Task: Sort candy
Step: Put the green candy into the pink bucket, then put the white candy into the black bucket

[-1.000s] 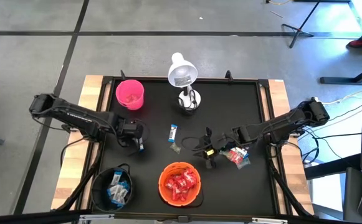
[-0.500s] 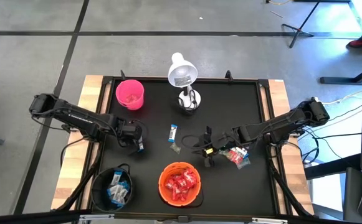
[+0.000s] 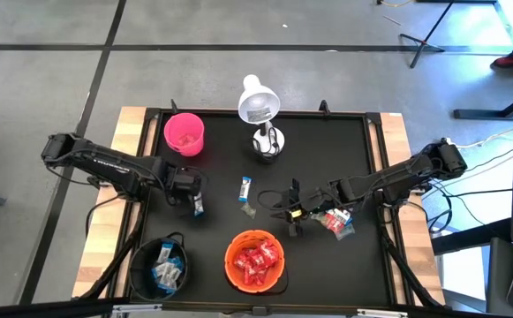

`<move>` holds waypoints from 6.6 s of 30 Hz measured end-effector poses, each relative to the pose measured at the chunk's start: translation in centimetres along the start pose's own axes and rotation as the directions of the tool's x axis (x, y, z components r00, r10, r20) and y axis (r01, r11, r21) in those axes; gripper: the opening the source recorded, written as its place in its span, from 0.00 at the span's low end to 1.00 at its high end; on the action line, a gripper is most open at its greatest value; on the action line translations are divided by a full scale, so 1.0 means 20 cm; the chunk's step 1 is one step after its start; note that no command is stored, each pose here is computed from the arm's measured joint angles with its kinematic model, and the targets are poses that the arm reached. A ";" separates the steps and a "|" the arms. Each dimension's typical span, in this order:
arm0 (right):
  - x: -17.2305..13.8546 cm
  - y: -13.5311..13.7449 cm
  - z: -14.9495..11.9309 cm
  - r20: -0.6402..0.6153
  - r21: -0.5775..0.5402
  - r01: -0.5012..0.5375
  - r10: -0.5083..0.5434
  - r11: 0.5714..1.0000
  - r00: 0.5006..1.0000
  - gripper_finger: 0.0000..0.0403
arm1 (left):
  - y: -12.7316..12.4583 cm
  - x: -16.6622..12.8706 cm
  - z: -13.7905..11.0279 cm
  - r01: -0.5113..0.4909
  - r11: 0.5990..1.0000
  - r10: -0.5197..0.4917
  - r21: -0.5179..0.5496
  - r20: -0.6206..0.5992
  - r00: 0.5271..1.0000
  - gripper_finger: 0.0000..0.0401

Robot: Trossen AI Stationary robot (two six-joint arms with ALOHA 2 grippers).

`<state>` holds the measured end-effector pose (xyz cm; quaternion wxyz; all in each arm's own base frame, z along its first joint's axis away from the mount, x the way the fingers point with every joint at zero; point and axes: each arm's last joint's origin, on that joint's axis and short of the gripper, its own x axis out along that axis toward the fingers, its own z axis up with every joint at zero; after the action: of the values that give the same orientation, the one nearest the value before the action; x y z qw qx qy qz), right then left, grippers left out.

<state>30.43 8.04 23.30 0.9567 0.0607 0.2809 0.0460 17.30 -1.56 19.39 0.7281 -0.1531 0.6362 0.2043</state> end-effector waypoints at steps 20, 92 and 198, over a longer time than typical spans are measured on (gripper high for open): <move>0.00 0.00 0.00 -0.005 0.000 -0.007 0.007 1.000 1.000 0.22 | 0.02 0.19 -0.09 0.069 0.996 -0.067 0.049 -0.050 0.997 0.45; 0.00 0.00 0.01 0.018 0.001 -0.012 0.012 1.000 1.000 0.22 | 0.67 -0.52 0.37 -0.167 0.957 0.237 -0.236 0.308 0.921 0.00; 0.00 0.01 0.00 -0.019 0.049 -0.049 0.050 0.998 0.999 0.22 | -0.50 0.26 0.04 -0.132 0.949 0.130 0.286 0.029 0.991 0.36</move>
<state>30.36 8.19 23.24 0.9506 0.0905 0.2900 0.0635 23.45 -9.40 13.92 0.7304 -0.0025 0.6643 0.1585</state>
